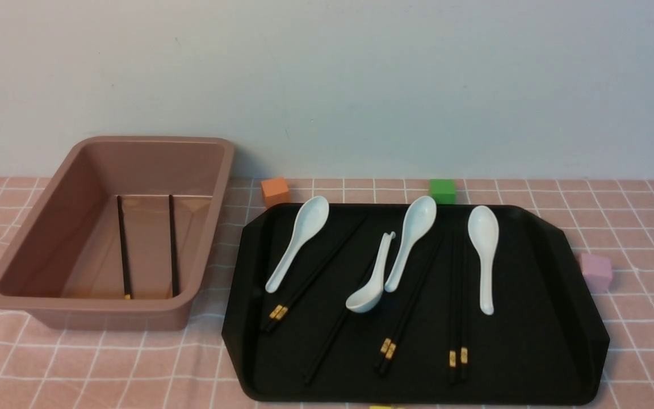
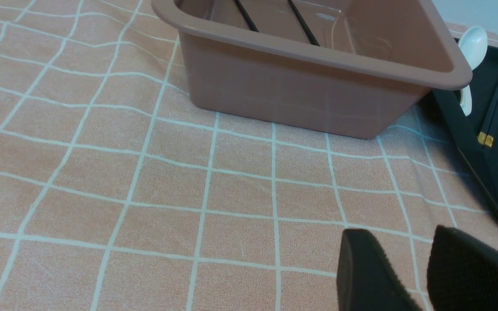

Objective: On pink tablecloth take chopsticks from black tray and put them in box.

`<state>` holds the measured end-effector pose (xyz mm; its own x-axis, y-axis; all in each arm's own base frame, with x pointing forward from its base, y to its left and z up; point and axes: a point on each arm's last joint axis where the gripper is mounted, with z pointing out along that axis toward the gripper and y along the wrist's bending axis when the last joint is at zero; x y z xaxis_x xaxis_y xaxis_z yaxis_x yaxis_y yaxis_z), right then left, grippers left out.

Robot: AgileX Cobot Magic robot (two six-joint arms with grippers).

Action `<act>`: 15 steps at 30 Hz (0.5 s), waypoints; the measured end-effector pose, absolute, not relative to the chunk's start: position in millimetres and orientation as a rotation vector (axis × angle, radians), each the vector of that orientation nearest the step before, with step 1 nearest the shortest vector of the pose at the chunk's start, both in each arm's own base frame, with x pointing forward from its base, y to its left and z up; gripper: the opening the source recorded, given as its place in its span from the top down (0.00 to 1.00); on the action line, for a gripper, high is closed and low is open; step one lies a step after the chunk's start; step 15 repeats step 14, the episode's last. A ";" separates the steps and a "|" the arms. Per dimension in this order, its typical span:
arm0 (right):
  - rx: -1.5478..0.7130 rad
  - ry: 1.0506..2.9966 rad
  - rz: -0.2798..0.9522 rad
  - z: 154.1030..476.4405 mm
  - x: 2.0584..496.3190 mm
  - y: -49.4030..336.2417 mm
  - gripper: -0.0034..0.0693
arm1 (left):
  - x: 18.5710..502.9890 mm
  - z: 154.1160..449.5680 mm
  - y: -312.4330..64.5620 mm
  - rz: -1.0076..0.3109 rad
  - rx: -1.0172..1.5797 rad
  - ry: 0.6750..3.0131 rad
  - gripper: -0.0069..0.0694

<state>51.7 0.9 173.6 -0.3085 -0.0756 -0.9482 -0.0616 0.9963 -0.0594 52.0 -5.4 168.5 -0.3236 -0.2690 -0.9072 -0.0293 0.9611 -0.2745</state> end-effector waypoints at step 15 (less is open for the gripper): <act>-0.099 1.886 -0.014 173.6 51.7 0.9 0.93 | 52.0 168.5 -5.4 -0.244 -0.217 1.890 0.60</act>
